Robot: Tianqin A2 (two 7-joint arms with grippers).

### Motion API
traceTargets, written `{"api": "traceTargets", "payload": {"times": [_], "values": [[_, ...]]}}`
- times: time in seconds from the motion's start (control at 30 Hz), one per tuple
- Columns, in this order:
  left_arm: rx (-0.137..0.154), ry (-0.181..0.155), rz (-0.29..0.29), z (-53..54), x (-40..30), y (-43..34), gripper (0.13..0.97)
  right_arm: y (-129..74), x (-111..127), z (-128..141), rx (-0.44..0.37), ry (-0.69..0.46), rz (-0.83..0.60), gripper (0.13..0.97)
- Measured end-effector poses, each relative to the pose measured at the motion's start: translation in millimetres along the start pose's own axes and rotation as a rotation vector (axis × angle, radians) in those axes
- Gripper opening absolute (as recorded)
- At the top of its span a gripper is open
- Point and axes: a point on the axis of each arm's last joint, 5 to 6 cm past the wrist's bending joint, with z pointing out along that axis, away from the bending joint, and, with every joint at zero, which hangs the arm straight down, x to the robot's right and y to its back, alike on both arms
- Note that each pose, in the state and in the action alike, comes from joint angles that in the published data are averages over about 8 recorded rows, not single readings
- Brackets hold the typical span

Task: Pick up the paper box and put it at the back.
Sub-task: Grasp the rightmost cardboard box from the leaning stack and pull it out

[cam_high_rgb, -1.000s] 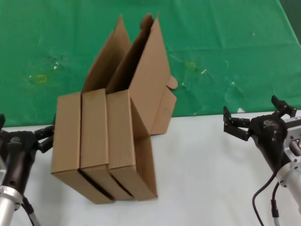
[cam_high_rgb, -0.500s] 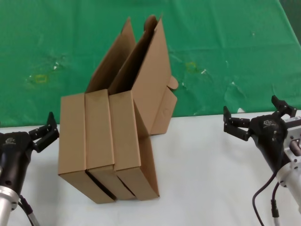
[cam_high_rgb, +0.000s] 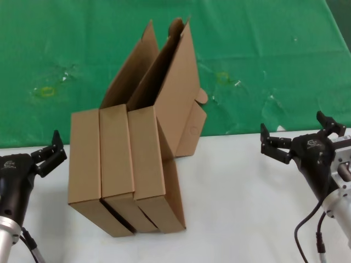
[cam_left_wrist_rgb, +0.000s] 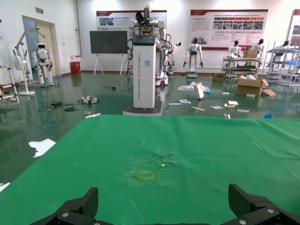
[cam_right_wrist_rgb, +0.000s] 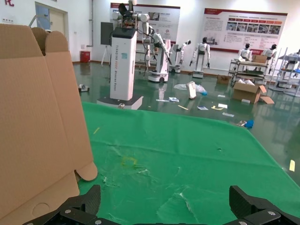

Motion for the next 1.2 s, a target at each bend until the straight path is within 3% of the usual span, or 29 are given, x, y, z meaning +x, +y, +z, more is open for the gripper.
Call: {"api": "traceTargets", "payload": {"times": [0.63,0.87,1.03,1.2], "values": [[0.000,0.000,0.000,0.0,0.0,0.0,0.884,0,0,0,0.000,0.000,0.000,0.966],[0.000,0.000,0.000,0.0,0.0,0.0,0.757,0,1,0,0.005,-0.027,0.001,0.966],[0.000,0.000,0.000,0.0,0.0,0.0,0.658,2,5,-1,0.029,-0.154,-0.007,0.966],[0.000,0.000,0.000,0.0,0.0,0.0,0.524,4,15,-2,0.064,-0.394,-0.052,0.966]]}}
